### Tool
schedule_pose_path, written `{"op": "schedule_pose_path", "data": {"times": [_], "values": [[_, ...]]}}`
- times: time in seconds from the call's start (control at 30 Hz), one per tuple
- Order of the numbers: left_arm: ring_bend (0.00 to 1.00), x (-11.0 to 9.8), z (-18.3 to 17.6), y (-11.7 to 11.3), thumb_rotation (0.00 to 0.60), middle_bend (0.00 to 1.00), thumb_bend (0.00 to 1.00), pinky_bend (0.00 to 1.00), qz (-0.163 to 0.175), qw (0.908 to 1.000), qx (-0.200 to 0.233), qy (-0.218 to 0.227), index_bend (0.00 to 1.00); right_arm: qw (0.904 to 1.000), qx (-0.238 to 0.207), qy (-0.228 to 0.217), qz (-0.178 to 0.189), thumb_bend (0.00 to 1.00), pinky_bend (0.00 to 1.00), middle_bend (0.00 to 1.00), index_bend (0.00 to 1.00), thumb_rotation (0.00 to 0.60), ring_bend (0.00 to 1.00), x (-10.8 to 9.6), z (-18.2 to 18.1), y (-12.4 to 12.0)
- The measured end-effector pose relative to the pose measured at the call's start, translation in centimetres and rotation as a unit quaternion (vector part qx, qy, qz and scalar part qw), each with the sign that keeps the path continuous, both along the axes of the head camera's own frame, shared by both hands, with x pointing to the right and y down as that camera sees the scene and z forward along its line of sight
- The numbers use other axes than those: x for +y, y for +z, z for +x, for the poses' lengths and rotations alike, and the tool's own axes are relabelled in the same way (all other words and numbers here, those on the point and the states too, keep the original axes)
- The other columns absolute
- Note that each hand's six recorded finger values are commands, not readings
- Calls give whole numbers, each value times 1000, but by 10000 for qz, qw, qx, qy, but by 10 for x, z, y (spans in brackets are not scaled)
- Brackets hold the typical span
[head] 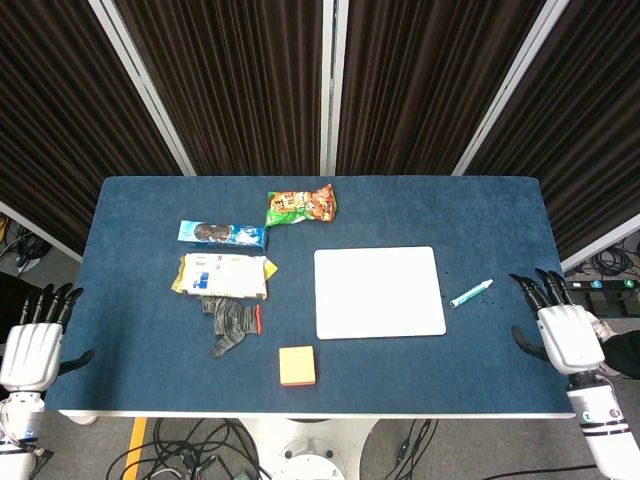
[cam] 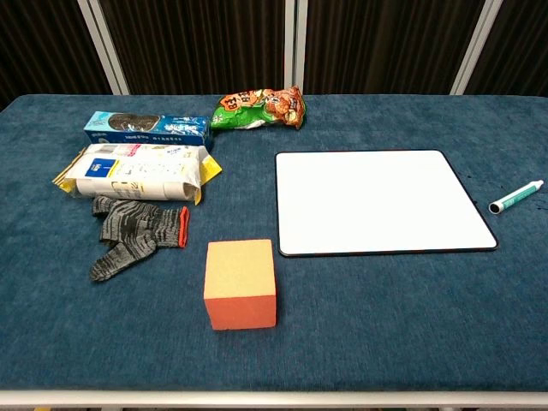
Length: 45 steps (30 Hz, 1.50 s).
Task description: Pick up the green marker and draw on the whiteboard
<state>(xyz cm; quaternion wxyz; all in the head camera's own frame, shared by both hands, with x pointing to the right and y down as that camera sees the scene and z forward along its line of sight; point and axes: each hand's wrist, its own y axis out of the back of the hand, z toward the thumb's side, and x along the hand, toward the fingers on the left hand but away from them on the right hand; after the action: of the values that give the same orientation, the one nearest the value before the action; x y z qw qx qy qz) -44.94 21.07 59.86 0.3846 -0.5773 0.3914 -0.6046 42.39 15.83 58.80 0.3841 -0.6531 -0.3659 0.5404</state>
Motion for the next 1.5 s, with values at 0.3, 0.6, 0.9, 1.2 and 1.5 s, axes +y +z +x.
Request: {"op": "schedule_pose_path", "data": {"times": [0.3,0.6,0.9,1.2,1.5], "values": [[0,3,-1,-1,600,67,67,0,-64,9999,57,-83,127,9944,635,-494,-681,244,49,325,302,600,71,-38,-7,75],[0,8,-4,-2,600,67,67,0,-151,9997,-14,-213,127,9814,1240,-1160,-897,224,85,398,419,600,125,-52,-28,141],[0,8,-4,0,600,67,67,0,-185,9996,7,-231,127,9739,1432,-1538,-852,222,99,434,477,600,157,-44,-36,166],[0,9,-6,3,600,67,67,0,-231,9993,50,-274,128,9721,1507,-1620,-780,230,103,444,485,600,166,-44,-34,169],[0,12,-8,6,600,67,67,0,-273,9990,73,-334,128,9691,1606,-1690,-808,248,103,445,485,600,166,-44,-35,172]]}}
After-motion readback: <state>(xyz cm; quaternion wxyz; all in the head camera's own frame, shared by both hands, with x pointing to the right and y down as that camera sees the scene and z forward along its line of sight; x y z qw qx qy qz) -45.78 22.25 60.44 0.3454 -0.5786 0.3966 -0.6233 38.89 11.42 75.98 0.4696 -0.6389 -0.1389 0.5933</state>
